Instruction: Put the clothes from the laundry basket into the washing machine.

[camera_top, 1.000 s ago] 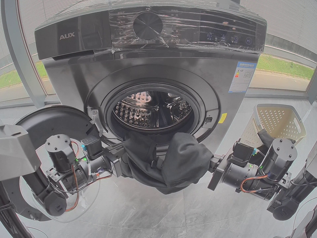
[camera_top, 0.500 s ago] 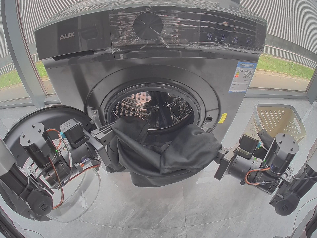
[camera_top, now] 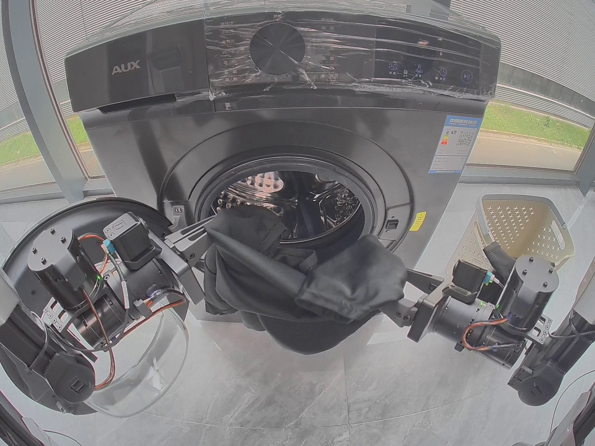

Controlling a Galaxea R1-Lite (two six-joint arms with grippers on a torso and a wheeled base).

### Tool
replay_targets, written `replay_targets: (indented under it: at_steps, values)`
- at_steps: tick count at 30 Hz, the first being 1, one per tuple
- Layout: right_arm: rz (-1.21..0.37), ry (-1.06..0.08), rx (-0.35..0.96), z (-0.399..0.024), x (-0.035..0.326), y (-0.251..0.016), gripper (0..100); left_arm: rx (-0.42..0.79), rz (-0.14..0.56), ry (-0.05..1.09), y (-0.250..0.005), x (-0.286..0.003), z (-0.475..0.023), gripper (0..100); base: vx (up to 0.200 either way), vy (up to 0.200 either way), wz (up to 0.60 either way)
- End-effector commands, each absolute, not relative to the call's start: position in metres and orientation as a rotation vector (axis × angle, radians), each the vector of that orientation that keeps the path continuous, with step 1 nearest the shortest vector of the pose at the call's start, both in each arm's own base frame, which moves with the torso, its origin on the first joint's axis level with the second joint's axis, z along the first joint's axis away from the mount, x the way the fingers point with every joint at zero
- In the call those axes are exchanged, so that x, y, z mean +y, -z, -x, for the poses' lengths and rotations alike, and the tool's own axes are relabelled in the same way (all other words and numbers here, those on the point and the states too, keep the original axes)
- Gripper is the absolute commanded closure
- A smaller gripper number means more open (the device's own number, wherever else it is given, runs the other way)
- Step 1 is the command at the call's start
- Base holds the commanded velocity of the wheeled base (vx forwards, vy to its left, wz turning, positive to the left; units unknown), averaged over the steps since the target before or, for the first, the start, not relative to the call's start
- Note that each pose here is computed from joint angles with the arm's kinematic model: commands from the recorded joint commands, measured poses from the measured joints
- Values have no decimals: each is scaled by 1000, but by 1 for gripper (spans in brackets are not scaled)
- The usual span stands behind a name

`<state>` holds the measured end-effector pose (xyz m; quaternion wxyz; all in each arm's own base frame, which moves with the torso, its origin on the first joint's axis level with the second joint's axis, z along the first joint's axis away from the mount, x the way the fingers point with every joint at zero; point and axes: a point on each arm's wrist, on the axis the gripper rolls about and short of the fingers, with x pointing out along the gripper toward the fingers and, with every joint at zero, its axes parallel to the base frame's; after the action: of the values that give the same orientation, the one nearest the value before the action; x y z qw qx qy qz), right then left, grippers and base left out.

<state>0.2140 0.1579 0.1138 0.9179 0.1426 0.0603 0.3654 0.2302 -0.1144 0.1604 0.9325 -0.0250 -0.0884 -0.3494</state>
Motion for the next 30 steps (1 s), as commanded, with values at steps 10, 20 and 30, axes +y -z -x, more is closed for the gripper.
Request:
replay_targets:
  at_steps: [10,20,30]
  values:
    - [-224,-684,333,-203,144,-69,0,-189,52,728,-161,-119,-231,100,0,0,0]
    - [-172,-587,467,-212,127,-34,0,-187,51,725,-161,-119,-232,100,0,0,0]
    - [-172,-602,404,-222,129,-43,0,-174,44,728,-158,-119,-230,100,0,0,0]
